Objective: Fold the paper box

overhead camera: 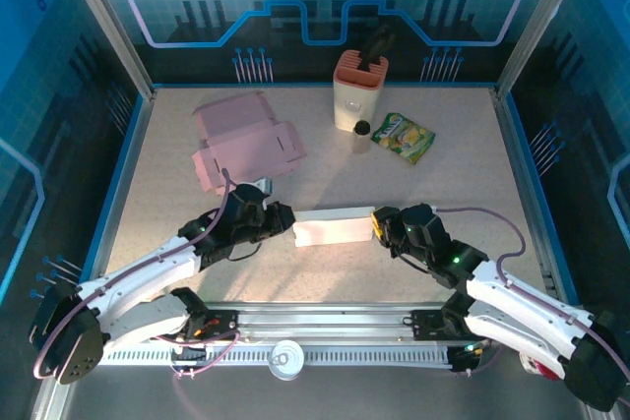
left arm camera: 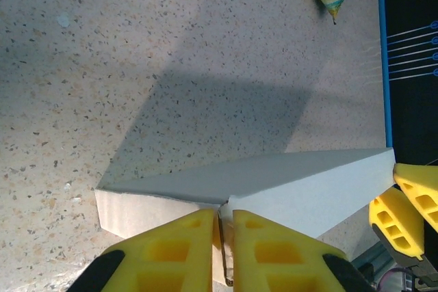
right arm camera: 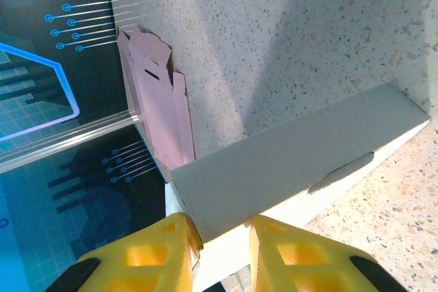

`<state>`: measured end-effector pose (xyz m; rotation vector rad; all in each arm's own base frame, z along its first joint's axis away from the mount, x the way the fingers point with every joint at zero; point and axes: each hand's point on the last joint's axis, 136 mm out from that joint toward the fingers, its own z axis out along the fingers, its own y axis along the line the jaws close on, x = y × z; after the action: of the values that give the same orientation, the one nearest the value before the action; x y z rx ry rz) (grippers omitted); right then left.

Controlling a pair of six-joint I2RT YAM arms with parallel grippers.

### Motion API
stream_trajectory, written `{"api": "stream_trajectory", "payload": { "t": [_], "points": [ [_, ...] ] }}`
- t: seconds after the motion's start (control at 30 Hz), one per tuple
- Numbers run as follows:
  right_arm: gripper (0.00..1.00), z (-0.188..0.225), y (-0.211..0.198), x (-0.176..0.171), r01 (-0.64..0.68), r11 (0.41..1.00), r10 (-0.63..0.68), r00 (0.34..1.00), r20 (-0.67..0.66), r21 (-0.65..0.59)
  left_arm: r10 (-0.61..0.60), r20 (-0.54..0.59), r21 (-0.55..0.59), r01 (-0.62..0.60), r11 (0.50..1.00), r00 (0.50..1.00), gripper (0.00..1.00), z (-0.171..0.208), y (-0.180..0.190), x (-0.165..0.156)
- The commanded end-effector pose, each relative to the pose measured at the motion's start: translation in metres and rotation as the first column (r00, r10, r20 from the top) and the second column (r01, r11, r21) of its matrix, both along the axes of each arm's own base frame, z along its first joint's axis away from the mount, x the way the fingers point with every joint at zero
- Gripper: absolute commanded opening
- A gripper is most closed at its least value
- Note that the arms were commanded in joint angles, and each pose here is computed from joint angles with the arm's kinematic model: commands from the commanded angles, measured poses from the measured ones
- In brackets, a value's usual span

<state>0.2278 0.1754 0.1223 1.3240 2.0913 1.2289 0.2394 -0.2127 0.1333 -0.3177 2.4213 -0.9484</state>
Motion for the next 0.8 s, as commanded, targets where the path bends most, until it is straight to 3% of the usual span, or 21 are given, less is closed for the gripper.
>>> {"api": "stream_trajectory", "payload": {
  "t": [0.0, 0.3, 0.5, 0.67, 0.77],
  "points": [
    [0.22, -0.082, -0.043, -0.041, -0.006, 0.970, -0.060, 0.962, -0.265, -0.243, -0.018, -0.222, 0.160, 0.054, 0.986, 0.975, 0.10, -0.070, 0.024, -0.040],
    [0.18, -0.074, -0.043, -0.040, -0.018, 0.969, -0.047, 0.967, -0.252, -0.247, -0.053, -0.203, 0.203, 0.095, 0.975, 0.978, 0.09, -0.067, 0.021, -0.047],
    [0.19, -0.071, -0.043, -0.041, -0.018, 0.970, -0.042, 0.969, -0.245, -0.241, -0.040, -0.196, 0.219, 0.083, 0.972, 0.980, 0.20, -0.066, 0.026, -0.051],
    [0.24, -0.065, -0.041, -0.038, -0.029, 0.971, -0.024, 0.975, -0.220, -0.236, -0.052, -0.194, 0.204, 0.092, 0.975, 0.980, 0.17, -0.065, 0.022, -0.052],
    [0.32, -0.050, -0.039, -0.035, -0.046, 0.967, -0.001, 0.983, -0.186, -0.251, -0.060, -0.188, 0.201, 0.098, 0.975, 0.980, 0.15, -0.064, 0.018, -0.052]
  ]
}}
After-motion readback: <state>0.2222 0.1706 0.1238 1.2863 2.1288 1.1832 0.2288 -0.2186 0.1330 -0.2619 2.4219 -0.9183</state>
